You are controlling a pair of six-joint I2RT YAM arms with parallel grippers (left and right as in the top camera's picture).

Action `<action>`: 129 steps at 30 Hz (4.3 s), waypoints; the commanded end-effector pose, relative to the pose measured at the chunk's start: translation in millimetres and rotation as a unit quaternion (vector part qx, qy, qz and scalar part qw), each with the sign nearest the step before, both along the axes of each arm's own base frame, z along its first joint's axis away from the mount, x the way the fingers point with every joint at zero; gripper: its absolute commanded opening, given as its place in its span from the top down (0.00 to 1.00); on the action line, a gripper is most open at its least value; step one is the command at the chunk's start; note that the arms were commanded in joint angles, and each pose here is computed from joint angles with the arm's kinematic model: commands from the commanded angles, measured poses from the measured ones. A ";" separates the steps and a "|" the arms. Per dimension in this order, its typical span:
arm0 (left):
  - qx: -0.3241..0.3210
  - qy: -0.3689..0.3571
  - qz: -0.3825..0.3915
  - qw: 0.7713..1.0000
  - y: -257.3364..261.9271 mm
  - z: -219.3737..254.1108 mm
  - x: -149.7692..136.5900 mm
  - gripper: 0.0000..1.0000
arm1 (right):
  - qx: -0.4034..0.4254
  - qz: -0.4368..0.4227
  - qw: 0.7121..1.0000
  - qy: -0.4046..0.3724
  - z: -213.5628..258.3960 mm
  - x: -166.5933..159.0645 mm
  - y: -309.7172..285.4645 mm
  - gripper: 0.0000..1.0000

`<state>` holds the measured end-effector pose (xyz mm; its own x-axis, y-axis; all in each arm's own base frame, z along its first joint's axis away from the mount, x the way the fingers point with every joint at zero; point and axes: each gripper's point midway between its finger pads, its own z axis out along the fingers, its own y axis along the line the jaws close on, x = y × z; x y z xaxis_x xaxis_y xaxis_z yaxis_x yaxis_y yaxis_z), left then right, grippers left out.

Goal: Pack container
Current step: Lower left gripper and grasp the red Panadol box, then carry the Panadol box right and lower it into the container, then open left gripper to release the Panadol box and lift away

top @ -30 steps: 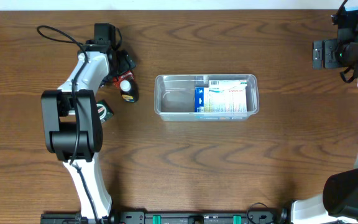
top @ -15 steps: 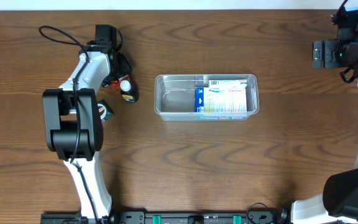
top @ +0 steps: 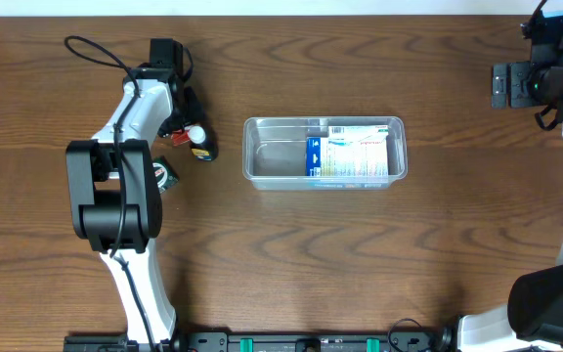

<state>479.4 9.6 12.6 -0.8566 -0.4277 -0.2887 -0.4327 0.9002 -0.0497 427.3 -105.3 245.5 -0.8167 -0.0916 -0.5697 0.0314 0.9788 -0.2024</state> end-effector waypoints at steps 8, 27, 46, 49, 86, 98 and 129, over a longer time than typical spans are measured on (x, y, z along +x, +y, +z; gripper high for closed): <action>0.039 -0.055 -0.093 0.993 4.1 77.2 1.1 0.44 | 0.004 -0.004 1.000 -0.005 3.3 0.0 -0.1 0.01; -0.021 -0.166 -0.343 0.924 -94.3 219.2 -62.7 0.46 | 0.004 -0.004 1.000 -0.005 3.3 0.0 -0.1 0.01; 0.026 -0.218 -0.671 0.708 -281.8 218.6 -129.4 0.50 | 0.004 -0.004 1.000 -0.005 3.3 0.0 -0.1 0.01; 0.025 -0.233 -0.681 0.694 -298.7 216.2 -130.9 0.49 | 0.004 -0.004 1.000 -0.005 3.3 0.0 -0.1 0.01; 0.084 -0.243 -0.806 0.533 -395.1 122.6 -126.2 0.49 | 0.004 -0.004 1.000 -0.005 3.3 0.0 -0.1 0.01; 0.081 -0.227 -0.810 0.535 -393.8 109.0 -127.5 0.49 | 0.004 -0.004 1.000 -0.005 3.3 0.0 -0.1 0.01; 0.077 -0.210 -0.814 0.537 -395.8 85.8 -125.6 0.34 | 0.004 -0.004 1.000 -0.005 3.3 0.0 -0.1 0.01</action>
